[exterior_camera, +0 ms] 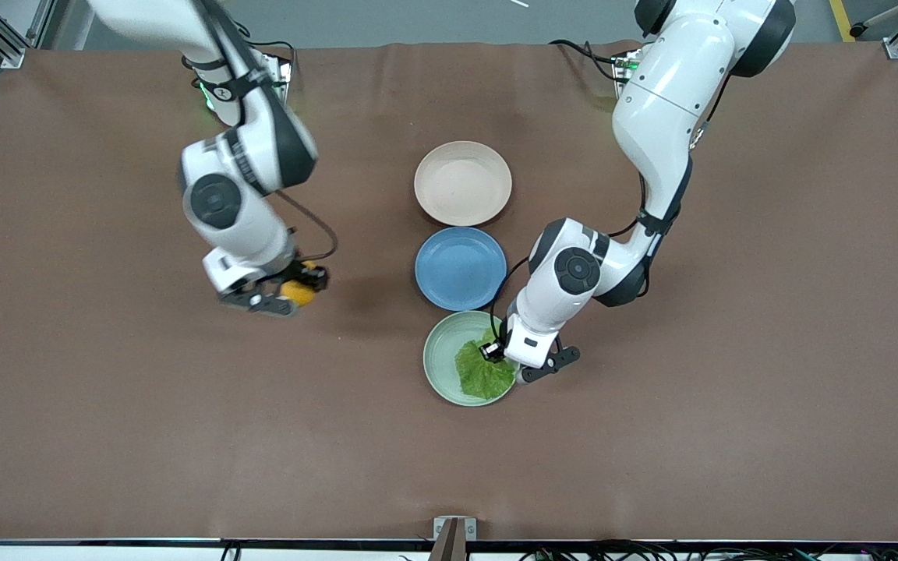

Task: Pick lemon and lettuce from plates
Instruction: 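Lift the lemon with the right gripper while the left gripper lifts the lettuce, then lower the lemon onto the table with the right gripper while the left lowers lettuce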

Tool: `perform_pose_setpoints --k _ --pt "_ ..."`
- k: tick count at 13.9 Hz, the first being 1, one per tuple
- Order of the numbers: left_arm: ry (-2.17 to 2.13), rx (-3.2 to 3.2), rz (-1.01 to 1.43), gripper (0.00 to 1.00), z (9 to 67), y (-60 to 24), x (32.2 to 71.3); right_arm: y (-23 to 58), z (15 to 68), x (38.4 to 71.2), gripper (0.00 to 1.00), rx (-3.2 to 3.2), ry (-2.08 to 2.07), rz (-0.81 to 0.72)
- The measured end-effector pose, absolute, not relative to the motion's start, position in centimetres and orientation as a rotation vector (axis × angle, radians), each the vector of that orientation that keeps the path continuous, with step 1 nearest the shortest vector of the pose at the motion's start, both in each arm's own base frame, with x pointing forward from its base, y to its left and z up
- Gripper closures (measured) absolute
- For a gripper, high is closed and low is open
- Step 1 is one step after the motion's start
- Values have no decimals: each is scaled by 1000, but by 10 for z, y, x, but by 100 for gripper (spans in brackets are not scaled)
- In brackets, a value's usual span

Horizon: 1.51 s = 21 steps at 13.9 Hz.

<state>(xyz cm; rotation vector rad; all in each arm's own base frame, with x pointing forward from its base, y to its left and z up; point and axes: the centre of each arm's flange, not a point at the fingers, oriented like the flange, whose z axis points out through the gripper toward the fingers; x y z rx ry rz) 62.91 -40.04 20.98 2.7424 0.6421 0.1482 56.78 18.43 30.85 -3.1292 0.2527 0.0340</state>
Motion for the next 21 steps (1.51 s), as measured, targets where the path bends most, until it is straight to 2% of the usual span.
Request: perform_pose_setpoints --k 4,6,9,12,15,18,21 --pt "657 2687 196 98 240 -407 639 47 252 575 36 -3143 64 62" --pt "673 2627 211 98 273 -412 642 9 233 575 36 -3144 13 78" --pt "660 2572 245 98 337 -413 643 2 217 569 36 -3138 -52 123" --pt "626 2613 216 98 379 -374 649 12 194 550 36 -3123 -75 172" --pt "476 2716 193 98 370 -309 639 29 184 543 36 -3101 -90 181" --pt "316 2829 150 98 331 -249 607 32 184 543 36 -3096 -91 180" --pt "170 2898 150 98 291 -198 573 32 184 543 12 -3095 -91 182"
